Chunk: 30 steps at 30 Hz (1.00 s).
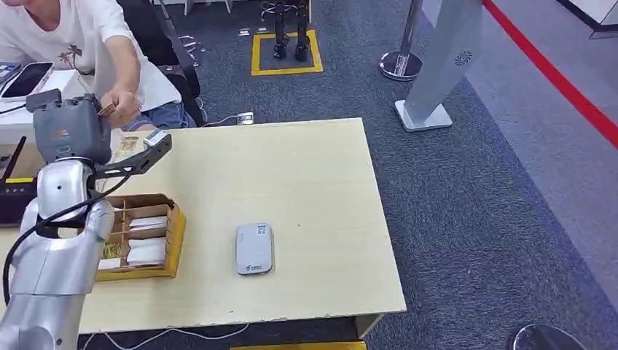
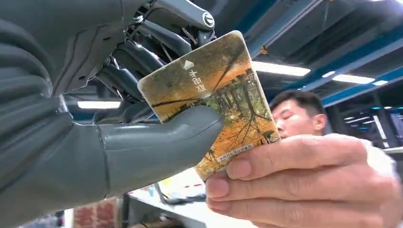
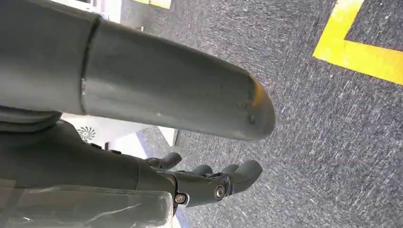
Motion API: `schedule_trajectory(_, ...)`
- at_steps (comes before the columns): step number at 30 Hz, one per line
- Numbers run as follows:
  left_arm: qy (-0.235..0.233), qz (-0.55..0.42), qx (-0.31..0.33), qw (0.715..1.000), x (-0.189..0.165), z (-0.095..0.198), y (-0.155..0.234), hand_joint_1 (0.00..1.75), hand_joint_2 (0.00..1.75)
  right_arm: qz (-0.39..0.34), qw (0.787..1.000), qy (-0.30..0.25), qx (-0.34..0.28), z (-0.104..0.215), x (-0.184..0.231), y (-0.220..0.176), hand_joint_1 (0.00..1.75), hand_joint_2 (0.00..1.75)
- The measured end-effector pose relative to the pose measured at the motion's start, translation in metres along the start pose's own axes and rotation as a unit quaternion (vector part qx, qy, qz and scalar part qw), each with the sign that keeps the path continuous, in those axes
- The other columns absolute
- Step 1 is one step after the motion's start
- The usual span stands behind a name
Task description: Pass the card to the sensor for recognition and then transmit it.
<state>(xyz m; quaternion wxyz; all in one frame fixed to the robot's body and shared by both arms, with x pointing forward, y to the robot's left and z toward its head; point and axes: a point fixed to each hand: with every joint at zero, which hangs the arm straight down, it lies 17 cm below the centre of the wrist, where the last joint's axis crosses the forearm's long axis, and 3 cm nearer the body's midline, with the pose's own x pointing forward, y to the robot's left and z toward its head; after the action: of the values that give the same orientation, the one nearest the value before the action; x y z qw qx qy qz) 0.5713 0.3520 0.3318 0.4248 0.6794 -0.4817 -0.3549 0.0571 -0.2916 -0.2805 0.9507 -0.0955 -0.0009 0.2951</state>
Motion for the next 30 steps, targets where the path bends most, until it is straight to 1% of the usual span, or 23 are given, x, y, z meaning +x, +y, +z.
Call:
schedule_trajectory(5, 0.010, -0.021, -0.007, 1.000, -0.017, -0.012, -0.006, 1.75, 1.75, 0.000, 1.000, -0.003, -0.001, 0.000, 0.001, 0.000, 0.00, 0.00)
schedule_trajectory(17, 0.011, -0.026, -0.009, 1.000, -0.021, -0.015, -0.008, 1.75, 1.75, -0.001, 1.000, -0.003, -0.004, 0.000, 0.001, -0.003, 0.00, 0.00)
schedule_trajectory(18, 0.010, -0.027, -0.009, 1.000, -0.021, -0.015, -0.008, 1.62, 1.75, -0.001, 1.000, -0.003, -0.004, 0.000, 0.001, -0.003, 0.00, 0.00)
schedule_trajectory(19, 0.010, -0.027, -0.008, 1.000, -0.021, -0.015, -0.008, 0.00, 1.75, -0.001, 1.000, -0.003, -0.004, 0.000, 0.001, -0.003, 0.00, 0.00)
schedule_trajectory(21, 0.012, -0.026, -0.007, 1.000, -0.022, -0.016, -0.008, 0.00, 1.75, -0.001, 1.000, -0.003, -0.004, 0.000, 0.001, -0.003, 0.00, 0.00)
schedule_trajectory(22, 0.014, -0.026, -0.006, 1.000, -0.023, -0.016, -0.007, 0.00, 0.00, -0.001, 1.000, -0.003, -0.004, 0.000, 0.001, -0.003, 0.00, 0.00)
schedule_trajectory(30, 0.004, -0.023, -0.001, 1.000, -0.020, -0.017, -0.002, 0.00, 0.00, -0.002, 1.000, -0.002, -0.004, -0.001, 0.000, -0.003, 0.00, 0.00)
